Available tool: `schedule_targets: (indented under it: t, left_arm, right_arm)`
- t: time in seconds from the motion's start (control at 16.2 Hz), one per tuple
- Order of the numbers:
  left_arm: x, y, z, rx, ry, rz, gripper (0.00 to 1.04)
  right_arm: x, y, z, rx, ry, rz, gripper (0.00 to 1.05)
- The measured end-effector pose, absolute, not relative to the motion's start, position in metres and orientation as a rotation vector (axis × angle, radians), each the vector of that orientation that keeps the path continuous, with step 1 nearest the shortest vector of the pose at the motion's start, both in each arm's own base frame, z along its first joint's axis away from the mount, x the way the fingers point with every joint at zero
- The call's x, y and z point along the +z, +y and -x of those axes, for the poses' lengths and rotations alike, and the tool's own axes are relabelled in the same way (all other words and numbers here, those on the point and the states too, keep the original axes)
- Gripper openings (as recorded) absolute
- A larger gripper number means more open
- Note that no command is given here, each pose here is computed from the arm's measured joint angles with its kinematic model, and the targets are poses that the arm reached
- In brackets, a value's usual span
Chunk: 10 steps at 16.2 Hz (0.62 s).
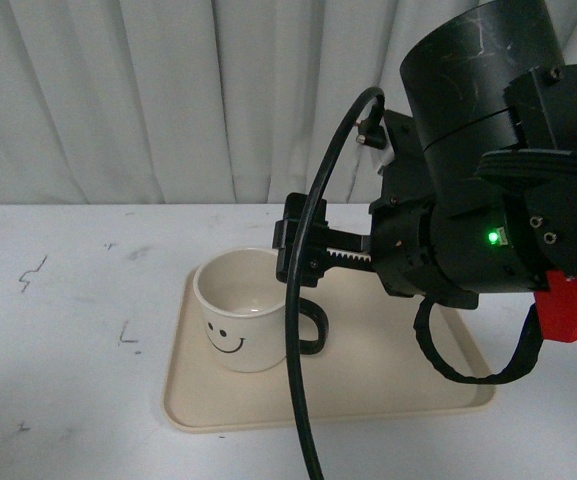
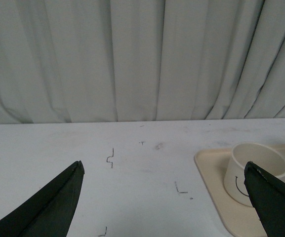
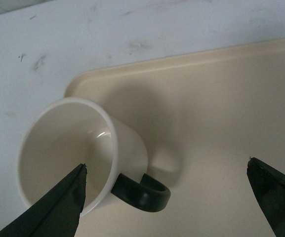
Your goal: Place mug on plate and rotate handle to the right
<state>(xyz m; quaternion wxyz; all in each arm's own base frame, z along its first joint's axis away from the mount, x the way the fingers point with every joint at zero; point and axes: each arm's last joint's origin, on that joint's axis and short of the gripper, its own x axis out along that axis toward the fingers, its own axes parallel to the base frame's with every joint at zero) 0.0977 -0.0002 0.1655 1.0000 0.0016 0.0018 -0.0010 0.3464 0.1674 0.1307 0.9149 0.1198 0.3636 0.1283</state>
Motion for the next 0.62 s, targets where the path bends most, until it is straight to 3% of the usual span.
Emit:
schedule_targets:
  t: [0.62]
  left_arm:
    - [0.166,0.000,-0.098,-0.002,0.004,-0.003,0.98]
  right_arm:
    - [0.117,0.176,-0.363,0.278,0.780,-0.281,0.98]
